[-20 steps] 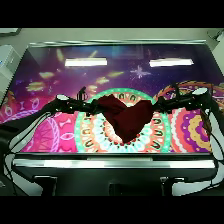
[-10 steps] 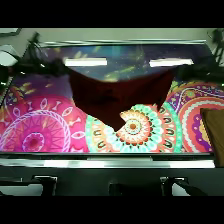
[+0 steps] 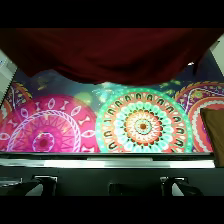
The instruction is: Fold the clothes and pants, and hang the long-sleeved shirts on hangers.
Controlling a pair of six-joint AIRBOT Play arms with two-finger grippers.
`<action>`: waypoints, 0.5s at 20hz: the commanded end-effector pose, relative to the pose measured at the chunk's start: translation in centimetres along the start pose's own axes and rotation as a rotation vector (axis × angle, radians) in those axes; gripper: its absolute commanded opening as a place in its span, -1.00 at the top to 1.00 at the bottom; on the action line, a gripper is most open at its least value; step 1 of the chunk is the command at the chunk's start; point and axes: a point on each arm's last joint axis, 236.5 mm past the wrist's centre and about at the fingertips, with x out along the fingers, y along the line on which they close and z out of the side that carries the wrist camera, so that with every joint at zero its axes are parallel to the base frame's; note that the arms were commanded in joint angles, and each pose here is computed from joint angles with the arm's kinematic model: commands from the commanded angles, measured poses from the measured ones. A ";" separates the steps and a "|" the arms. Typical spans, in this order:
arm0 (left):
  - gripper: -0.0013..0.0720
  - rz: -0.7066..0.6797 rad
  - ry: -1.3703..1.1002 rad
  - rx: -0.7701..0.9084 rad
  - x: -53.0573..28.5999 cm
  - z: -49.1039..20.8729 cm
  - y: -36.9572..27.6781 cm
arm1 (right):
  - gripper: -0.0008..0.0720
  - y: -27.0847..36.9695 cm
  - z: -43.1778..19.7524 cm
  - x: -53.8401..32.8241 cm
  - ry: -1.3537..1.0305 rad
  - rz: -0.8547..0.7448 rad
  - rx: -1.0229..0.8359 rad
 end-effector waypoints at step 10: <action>0.90 0.277 0.441 -0.089 8.7 -13.2 11.1 | 0.90 -3.5 -18.2 7.5 0.696 -0.075 0.650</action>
